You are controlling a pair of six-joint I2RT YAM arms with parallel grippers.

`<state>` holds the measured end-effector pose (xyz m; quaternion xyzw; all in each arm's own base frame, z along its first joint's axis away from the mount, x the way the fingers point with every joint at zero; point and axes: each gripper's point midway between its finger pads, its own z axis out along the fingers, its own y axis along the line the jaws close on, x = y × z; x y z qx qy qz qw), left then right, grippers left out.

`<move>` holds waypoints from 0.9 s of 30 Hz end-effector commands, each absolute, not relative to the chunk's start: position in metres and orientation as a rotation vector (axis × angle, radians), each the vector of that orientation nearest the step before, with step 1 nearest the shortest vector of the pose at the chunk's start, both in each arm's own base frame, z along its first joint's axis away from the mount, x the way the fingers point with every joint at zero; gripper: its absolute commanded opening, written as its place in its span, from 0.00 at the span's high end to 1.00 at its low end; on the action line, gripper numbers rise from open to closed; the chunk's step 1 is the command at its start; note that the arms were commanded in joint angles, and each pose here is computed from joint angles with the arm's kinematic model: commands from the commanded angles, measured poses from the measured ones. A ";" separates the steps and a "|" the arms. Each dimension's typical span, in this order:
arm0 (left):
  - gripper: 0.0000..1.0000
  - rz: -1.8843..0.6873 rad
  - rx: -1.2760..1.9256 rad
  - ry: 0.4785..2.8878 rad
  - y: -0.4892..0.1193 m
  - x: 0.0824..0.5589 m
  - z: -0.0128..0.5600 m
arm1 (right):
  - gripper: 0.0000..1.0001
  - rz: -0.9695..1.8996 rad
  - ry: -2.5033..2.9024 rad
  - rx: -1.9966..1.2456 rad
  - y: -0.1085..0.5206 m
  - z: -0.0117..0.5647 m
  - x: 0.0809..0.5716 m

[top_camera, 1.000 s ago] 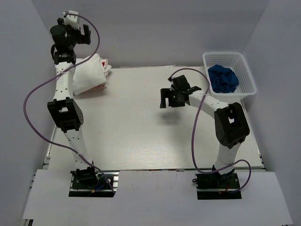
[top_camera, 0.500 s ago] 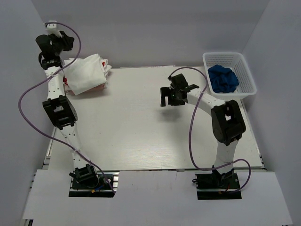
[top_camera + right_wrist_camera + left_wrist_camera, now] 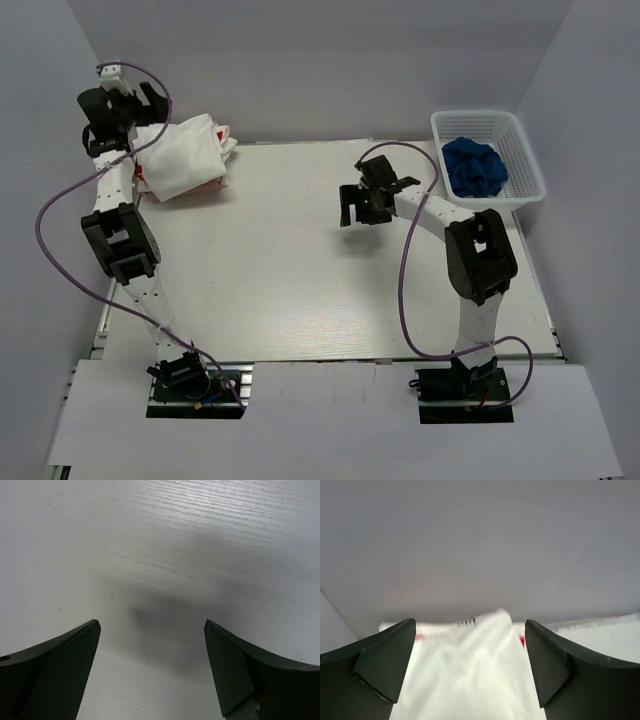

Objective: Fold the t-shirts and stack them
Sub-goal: Put the neatly folded tshirt into the corner of the board with the left arm

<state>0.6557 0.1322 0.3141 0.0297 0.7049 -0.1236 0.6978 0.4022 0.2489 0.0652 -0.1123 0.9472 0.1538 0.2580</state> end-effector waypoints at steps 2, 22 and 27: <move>0.00 -0.154 0.094 1.535 0.108 0.599 0.358 | 0.10 0.445 2.564 -0.314 0.256 0.069 0.398; 0.00 0.203 -0.342 1.645 0.204 0.612 0.213 | 0.10 0.375 2.586 -0.358 0.246 0.053 0.389; 0.00 0.230 -0.374 1.677 0.219 0.638 0.194 | 0.10 0.364 2.606 -0.371 0.246 0.048 0.394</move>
